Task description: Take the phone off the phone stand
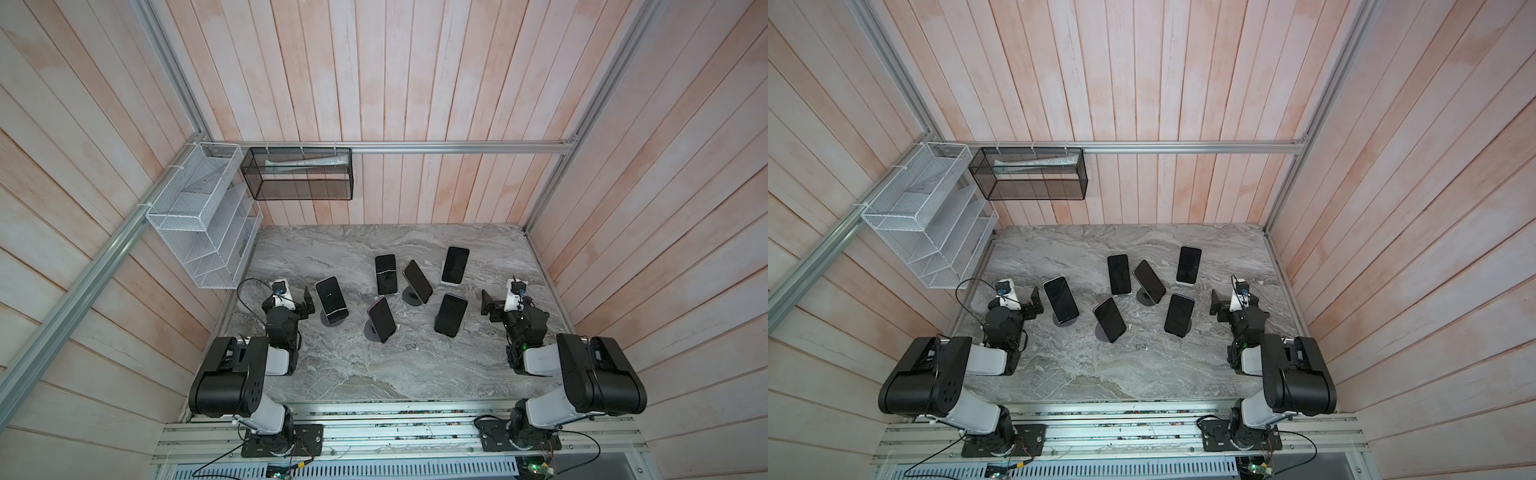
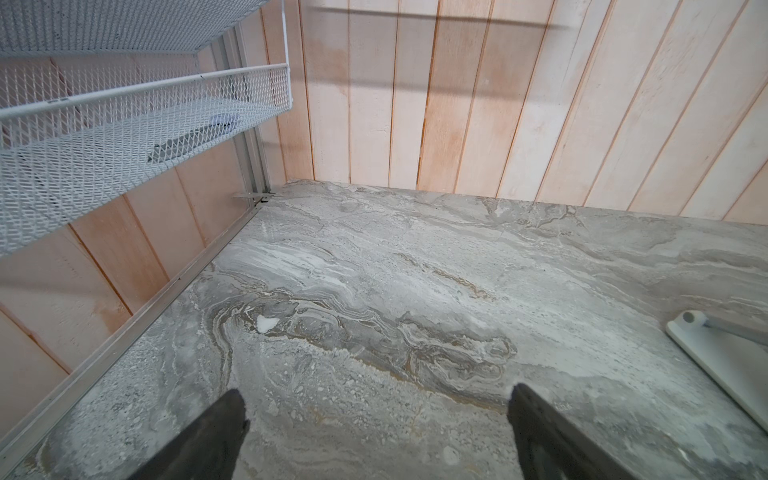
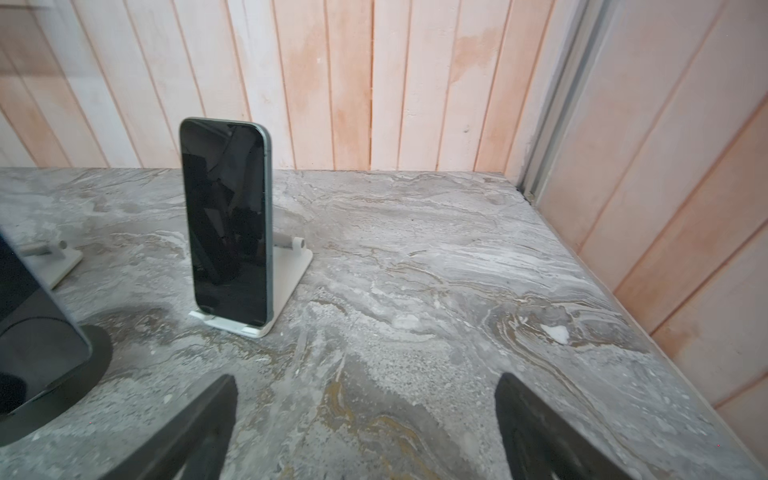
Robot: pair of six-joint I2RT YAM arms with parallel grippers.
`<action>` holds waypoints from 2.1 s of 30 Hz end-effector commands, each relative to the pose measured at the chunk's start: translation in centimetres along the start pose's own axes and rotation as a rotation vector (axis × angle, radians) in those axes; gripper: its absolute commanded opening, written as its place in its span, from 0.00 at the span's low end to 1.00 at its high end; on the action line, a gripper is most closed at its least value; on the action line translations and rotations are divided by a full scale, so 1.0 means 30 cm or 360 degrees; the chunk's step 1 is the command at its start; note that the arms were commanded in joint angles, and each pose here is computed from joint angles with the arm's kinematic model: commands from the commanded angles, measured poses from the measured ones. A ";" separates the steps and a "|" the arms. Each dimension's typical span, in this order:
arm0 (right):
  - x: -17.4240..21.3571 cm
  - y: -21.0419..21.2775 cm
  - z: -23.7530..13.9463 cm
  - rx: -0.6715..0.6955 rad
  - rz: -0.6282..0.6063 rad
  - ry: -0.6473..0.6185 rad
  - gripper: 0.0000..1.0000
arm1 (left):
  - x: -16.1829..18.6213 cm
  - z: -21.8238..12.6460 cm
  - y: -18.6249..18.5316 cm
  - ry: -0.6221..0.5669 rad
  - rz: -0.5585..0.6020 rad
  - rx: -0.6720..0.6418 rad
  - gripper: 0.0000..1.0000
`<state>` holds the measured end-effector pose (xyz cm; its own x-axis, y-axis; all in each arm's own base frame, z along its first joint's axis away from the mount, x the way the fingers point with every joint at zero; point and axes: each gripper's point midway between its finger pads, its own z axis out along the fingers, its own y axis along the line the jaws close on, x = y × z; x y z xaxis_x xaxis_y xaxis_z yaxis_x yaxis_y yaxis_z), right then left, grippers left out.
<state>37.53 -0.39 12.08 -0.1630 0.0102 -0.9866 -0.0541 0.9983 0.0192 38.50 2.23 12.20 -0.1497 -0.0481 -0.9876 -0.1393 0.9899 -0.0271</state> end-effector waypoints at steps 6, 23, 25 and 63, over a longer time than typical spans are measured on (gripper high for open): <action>-0.265 -0.149 0.009 0.0483 0.0177 0.0078 0.98 | -0.187 -0.058 -0.027 -0.0111 0.0092 -0.0079 1.00; -0.266 0.079 -0.194 0.0052 0.1024 0.0500 0.48 | -0.824 -0.300 -0.235 -0.0028 -0.1057 0.0686 0.88; -0.195 0.137 -0.238 -0.0017 0.1036 0.0616 0.40 | -0.849 -0.298 -0.319 0.0066 -0.0999 0.0841 0.88; 0.289 0.518 -0.438 -0.0386 0.1658 0.1096 0.00 | -0.647 -0.472 -0.901 0.0388 -0.0451 0.1731 0.88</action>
<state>21.55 15.28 5.75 -0.7636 0.6180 -0.1871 0.2202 0.5217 0.8242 31.32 -25.83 33.97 -0.4870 -0.1891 -0.8527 0.6956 0.5063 -0.5096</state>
